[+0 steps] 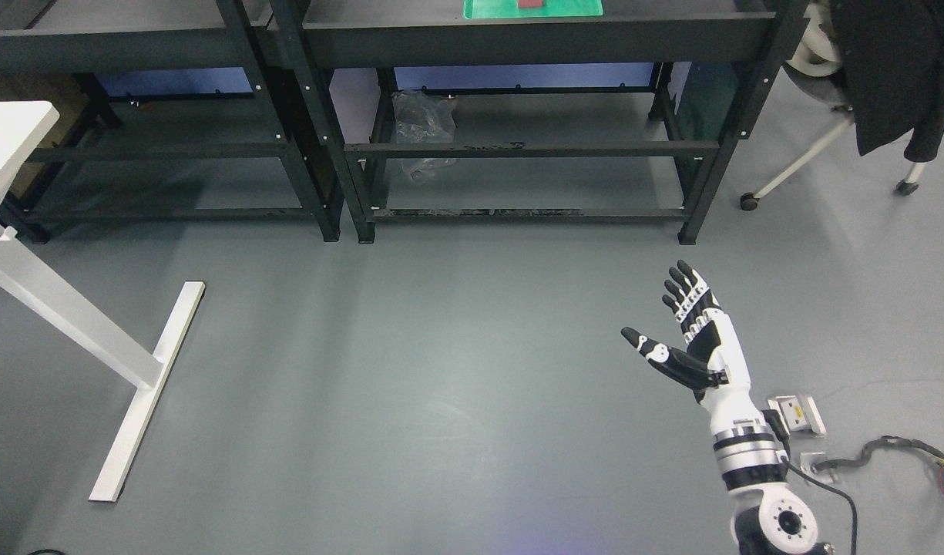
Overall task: Pick pink block from left shelf to tray
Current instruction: 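Drive toward the shelf while raising the right hand toward the green tray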
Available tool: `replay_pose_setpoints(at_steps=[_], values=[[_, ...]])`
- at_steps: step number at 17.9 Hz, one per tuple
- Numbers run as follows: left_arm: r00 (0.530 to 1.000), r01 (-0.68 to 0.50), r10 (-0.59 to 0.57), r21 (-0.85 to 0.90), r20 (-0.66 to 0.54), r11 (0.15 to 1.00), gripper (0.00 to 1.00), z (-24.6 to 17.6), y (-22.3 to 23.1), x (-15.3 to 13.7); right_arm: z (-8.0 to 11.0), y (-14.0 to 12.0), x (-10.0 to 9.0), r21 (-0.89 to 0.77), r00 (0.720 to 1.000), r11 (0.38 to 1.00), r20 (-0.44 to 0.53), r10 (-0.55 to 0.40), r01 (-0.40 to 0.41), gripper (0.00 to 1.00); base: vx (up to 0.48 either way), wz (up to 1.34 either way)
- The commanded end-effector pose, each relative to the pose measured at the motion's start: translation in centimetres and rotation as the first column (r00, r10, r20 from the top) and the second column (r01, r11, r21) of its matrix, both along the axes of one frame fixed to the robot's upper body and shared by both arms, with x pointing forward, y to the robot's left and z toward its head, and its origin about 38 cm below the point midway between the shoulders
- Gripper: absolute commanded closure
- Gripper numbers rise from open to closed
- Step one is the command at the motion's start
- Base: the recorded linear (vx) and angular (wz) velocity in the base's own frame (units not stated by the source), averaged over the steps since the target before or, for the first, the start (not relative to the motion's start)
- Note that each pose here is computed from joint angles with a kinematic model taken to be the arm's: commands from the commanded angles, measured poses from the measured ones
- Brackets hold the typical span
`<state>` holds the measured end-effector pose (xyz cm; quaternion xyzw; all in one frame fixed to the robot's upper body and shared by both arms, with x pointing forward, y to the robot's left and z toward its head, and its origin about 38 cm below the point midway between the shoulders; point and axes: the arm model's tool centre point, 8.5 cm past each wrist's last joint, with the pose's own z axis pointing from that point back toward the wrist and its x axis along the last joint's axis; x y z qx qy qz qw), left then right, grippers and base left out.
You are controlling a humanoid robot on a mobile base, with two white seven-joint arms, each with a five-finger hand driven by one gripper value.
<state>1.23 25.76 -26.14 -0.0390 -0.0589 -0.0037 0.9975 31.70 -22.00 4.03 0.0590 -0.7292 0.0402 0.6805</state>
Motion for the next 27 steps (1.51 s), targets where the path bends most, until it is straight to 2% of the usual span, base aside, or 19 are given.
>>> replay_pose_setpoints(at_steps=[1, 4, 6, 9, 12, 14, 17, 18, 19, 21, 22, 24, 25, 27], values=[[1.000, 0.000, 0.000, 0.015, -0.002, 1.000, 0.00, 0.1, 1.1, -0.7, 0.1, -0.6, 0.1, -0.019, 1.000, 1.000, -0.003, -0.001, 0.001, 0.00, 0.122, 0.07], [1.000, 0.000, 0.000, 0.015, -0.002, 1.000, 0.00, 0.1, 1.1, -0.7, 0.5, -0.4, 0.5, -0.082, 1.000, 0.997, 0.021, 0.008, -0.007, 0.00, 0.127, 0.09], [1.000, 0.000, 0.000, 0.015, -0.002, 1.000, 0.00, 0.1, 1.1, -0.7, 1.0, -0.1, 1.2, -0.312, 0.998, 0.950, 0.052, 0.030, -0.012, 0.01, 0.149, 0.10], [1.000, 0.000, 0.000, 0.015, -0.002, 1.000, 0.00, 0.1, 1.1, -0.7, 2.0, 0.2, 2.5, -0.596, 0.993, 0.802, 0.112, 0.041, 0.034, 0.01, 0.129, 0.07], [1.000, 0.000, 0.000, 0.015, -0.002, 1.000, 0.00, 0.1, 1.1, -0.7, 2.4, 0.7, 2.8, -0.760, 0.986, 0.648, 0.140, 0.095, 0.046, 0.01, 0.102, -0.04], [1.000, 0.000, 0.000, 0.015, -0.002, 1.000, 0.00, 0.1, 1.1, -0.7, 2.9, 0.0, 2.7, -0.753, 0.978, 0.654, 0.185, 0.101, 0.075, 0.00, 0.066, -0.19], [1.000, 0.000, 0.000, 0.015, -0.002, 1.000, 0.00, 0.1, 1.1, -0.7, 4.4, -2.1, 2.3, -0.692, 0.953, 0.708, 0.288, 0.096, 0.138, 0.01, 0.074, -0.16], [1.000, 0.000, 0.000, 0.015, -0.002, 1.000, 0.00, 0.1, 1.1, -0.7, 4.6, -2.1, 2.5, -0.713, 0.951, 0.687, 0.291, 0.107, 0.141, 0.01, 0.078, -0.10], [1.000, 0.000, 0.000, 0.015, -0.002, 1.000, 0.00, 0.1, 1.1, -0.7, 4.6, -2.3, 2.7, -0.767, 0.950, 0.626, 0.282, 0.136, 0.138, 0.01, 0.078, -0.10], [1.000, 0.000, 0.000, 0.015, -0.002, 1.000, 0.00, 0.1, 1.1, -0.7, 4.9, -2.7, 3.5, -0.885, 0.945, 0.442, 0.258, 0.201, 0.148, 0.01, 0.112, -0.06], [1.000, 0.000, 0.000, 0.015, -0.002, 1.000, 0.00, 0.1, 1.1, -0.7, 4.6, -2.3, 3.5, -0.918, 0.944, 0.371, 0.236, 0.231, 0.139, 0.01, 0.142, 0.00], [1.000, 0.000, 0.000, 0.015, -0.002, 1.000, 0.00, 0.1, 1.1, -0.7, 4.2, -1.1, 3.1, -0.932, 0.926, 0.342, 0.227, 0.301, 0.118, 0.01, 0.159, 0.01], [1.000, 0.000, 0.000, 0.015, -0.002, 1.000, 0.00, 0.1, 1.1, -0.7, 4.1, -0.4, 2.7, -0.929, 0.910, 0.350, 0.243, 0.335, 0.120, 0.01, 0.177, 0.02], [1.000, 0.000, 0.000, 0.015, -0.002, 1.000, 0.00, 0.1, 1.1, -0.7, 3.8, -0.1, 2.4, -0.928, 0.906, 0.352, 0.251, 0.340, 0.124, 0.01, 0.203, 0.08]])
